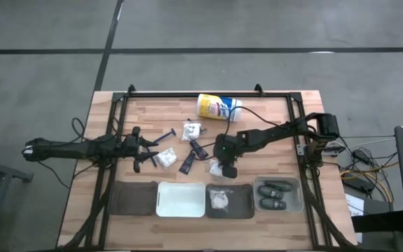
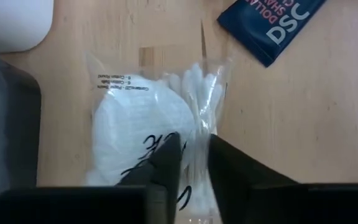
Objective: Pick & Place Travel size toiletries
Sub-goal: Put the cotton pack into the right black bin
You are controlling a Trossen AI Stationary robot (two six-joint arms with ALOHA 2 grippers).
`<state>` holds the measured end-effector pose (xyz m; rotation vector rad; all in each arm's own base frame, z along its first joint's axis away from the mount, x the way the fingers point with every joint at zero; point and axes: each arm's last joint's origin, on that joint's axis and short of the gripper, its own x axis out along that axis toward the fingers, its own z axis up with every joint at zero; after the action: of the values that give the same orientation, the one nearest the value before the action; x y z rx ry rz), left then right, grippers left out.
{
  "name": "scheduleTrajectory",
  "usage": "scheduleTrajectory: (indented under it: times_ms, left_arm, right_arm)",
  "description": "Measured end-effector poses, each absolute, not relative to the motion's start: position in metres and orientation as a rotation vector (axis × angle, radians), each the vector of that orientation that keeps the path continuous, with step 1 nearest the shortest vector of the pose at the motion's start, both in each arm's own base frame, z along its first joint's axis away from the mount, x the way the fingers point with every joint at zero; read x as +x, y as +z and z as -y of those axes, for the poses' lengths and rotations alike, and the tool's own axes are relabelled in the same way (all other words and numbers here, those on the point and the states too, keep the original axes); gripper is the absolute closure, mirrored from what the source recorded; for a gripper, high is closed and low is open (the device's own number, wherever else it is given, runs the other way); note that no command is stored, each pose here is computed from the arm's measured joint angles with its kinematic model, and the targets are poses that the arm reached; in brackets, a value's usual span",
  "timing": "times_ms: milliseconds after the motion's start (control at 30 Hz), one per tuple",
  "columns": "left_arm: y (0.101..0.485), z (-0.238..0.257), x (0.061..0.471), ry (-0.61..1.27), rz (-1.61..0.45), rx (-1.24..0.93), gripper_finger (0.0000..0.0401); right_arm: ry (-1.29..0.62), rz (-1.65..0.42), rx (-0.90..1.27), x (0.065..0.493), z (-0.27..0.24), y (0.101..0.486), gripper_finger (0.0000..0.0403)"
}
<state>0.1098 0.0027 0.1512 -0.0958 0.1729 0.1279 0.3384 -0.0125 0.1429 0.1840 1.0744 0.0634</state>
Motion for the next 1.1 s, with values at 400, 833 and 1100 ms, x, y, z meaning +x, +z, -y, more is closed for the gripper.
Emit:
scheduleTrajectory:
  times_ms: [400, 833, 1100]
  left_arm:
    - [0.151, -0.003, 0.110, 0.128, -0.173, -0.096, 0.0230]
    - [0.151, -0.003, 0.110, 0.128, -0.172, -0.096, 0.0230]
    - [0.151, -0.003, 0.110, 0.128, -0.173, -0.096, 0.0230]
  right_arm:
    - [0.053, -1.057, 0.203, 0.340, 0.012, 0.144, 0.0394]
    - [0.070, -0.916, 0.148, 0.331, 0.012, 0.189, 0.0394]
    - [0.099, -0.824, 0.119, 0.320, 0.005, 0.216, 0.0394]
